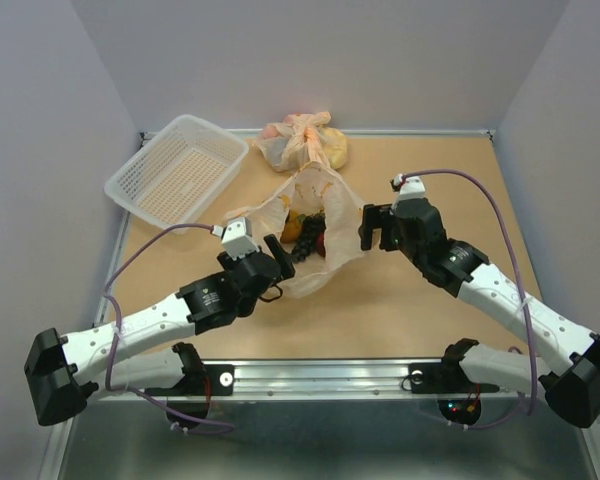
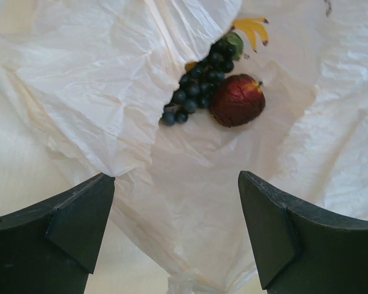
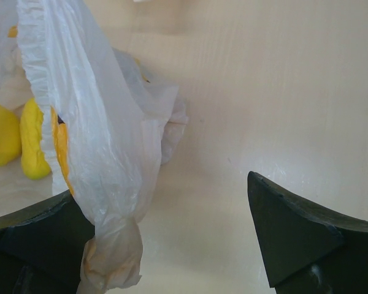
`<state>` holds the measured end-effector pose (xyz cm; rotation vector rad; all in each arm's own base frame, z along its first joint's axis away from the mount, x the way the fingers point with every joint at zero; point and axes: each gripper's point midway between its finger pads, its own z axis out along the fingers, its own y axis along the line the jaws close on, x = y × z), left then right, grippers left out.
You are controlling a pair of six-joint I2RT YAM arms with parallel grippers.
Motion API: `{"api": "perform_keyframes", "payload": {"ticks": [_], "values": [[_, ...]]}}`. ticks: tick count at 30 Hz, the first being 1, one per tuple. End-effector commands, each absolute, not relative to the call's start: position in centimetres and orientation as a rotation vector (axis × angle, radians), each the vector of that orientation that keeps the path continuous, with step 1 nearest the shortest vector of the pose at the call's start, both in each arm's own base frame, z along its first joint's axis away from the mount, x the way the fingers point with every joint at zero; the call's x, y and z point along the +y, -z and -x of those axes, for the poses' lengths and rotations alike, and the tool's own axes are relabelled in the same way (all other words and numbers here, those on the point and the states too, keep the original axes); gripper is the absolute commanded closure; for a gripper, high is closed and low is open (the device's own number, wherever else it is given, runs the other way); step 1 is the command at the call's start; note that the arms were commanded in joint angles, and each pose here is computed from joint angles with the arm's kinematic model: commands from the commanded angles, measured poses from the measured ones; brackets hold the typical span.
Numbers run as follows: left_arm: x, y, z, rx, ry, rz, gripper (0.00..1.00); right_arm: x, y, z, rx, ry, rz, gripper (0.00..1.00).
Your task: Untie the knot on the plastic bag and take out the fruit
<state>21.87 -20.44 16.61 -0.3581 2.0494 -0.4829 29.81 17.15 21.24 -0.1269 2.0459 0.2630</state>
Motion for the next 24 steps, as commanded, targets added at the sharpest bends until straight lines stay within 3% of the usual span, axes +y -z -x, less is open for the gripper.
{"api": "perform_keyframes", "payload": {"ticks": [1, 24], "values": [[-19.4, -18.9, -23.3, 2.013, 0.462, 0.426, 0.06, 15.9, -21.3, -29.8, 2.012, -0.226, 0.057, 0.01], [-18.2, -31.0, -23.3, 2.000, 0.399, 0.305, 0.01, 17.8, -24.0, -27.6, 1.958, -0.441, 0.118, 0.00]]}}
